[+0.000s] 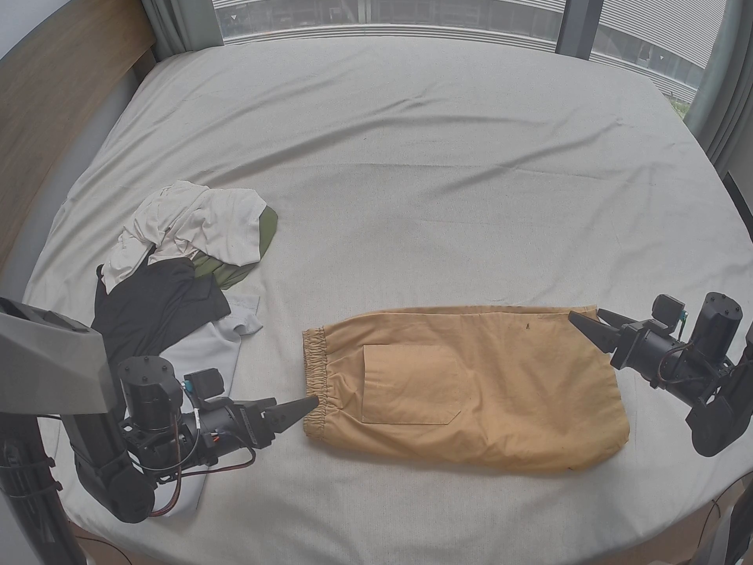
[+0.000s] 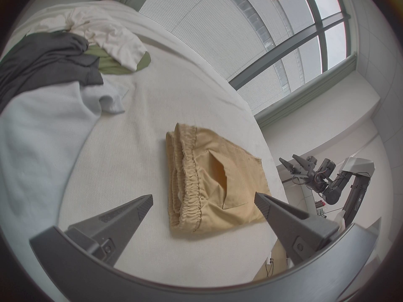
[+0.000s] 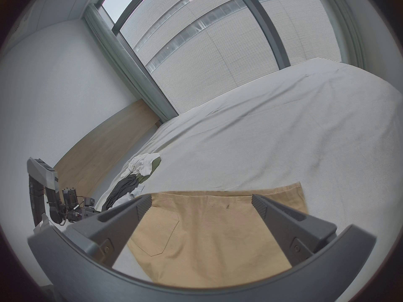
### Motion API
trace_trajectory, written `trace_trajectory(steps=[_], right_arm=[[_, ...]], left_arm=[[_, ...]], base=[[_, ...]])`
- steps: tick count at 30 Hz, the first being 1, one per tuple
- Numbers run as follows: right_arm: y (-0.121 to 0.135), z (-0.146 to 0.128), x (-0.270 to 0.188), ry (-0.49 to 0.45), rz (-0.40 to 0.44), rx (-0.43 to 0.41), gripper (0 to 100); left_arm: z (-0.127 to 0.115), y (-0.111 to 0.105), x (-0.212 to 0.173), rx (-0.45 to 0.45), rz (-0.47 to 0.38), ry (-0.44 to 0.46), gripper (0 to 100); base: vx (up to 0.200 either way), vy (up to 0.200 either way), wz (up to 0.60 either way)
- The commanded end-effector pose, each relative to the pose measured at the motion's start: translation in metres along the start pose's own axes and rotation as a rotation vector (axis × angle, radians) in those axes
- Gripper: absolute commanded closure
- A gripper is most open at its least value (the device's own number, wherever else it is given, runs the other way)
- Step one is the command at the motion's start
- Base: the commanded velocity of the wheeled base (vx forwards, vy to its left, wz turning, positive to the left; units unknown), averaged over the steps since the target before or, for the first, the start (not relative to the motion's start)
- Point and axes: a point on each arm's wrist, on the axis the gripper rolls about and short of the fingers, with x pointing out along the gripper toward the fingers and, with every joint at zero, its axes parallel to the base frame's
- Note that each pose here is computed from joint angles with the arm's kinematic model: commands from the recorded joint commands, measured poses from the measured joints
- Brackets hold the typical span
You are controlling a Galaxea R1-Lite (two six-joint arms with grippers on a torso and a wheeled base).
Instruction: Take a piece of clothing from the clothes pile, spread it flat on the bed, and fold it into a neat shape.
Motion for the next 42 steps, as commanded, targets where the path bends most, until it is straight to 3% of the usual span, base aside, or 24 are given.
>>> trace_trajectory(steps=[1,21,28,42], right_arm=[[0.001,0.0,-0.002,0.002,0.003,0.002,0],[0.003,0.0,0.0,0.002,0.013,0.001,0],[0.004,-0.001,0.0,0.007,0.015,0.003,0],[0.008,-0.005,0.002,0.023,0.03,0.006,0]], left_arm=[[-0.015,0.01,0.016,-0.023,0.016,0.056,0],[-0.039,0.027,0.057,-0.027,0.013,0.117,0],[-0.03,0.026,0.067,-0.027,-0.009,0.077,0],[-0.008,0.018,0.087,-0.156,-0.078,-0.011,0]], base=[[0.0,0.0,0.0],[0.0,0.0,0.0],[0.0,0.0,0.0],[0.0,0.0,0.0]])
